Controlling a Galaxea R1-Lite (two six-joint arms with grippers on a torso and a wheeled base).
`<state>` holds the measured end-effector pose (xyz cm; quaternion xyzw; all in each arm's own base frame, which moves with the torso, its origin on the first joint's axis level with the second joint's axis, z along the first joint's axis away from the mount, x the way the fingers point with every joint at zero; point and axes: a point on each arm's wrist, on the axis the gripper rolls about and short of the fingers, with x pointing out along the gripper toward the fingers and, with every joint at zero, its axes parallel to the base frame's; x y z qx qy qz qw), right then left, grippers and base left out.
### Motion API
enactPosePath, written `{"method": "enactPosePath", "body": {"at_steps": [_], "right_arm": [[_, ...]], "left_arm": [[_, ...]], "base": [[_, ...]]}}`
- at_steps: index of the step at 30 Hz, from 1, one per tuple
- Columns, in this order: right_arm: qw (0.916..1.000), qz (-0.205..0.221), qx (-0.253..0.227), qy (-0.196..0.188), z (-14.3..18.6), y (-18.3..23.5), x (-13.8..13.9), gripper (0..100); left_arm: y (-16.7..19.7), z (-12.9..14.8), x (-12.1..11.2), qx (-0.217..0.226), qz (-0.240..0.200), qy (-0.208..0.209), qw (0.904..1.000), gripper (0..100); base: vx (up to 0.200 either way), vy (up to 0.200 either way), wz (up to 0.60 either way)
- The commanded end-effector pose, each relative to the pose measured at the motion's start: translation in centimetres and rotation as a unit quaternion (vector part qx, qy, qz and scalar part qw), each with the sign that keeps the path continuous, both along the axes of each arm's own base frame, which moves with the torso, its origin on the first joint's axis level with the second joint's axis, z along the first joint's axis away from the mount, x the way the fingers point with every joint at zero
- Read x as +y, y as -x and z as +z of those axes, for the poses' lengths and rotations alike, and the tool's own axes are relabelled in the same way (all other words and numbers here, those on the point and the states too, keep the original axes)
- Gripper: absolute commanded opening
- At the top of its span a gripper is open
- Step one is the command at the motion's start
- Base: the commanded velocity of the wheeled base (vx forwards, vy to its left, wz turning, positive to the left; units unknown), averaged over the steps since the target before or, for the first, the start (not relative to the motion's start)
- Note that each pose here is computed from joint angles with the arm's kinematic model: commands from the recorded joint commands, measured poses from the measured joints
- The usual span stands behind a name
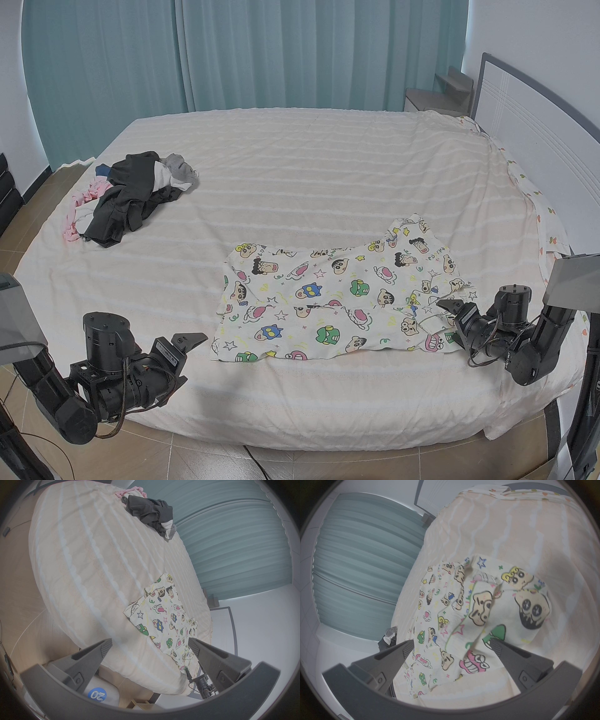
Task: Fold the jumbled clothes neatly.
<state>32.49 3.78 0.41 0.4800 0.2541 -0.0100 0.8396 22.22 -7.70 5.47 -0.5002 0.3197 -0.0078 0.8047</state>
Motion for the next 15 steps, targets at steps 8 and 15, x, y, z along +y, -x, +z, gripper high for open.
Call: {"method": "enactPosePath", "body": {"at_steps": [8,15], "right_arm": [[0.9999,-0.005,0.002,-0.012,-1.10,-0.59,0.77,100],[0.9999,-0.004,-0.002,-0.015,-0.90,-0.58,0.97,100]], "left_arm": [[-0.03,-0.18,-0.04,0.003,0.000,-0.002,1.0000,100],[-0.05,-0.16,-0.09,0.002,-0.001,-0.002,1.0000,100]], "base": [[0.000,0.000,0.00],[0.000,0.000,0.00]]}}
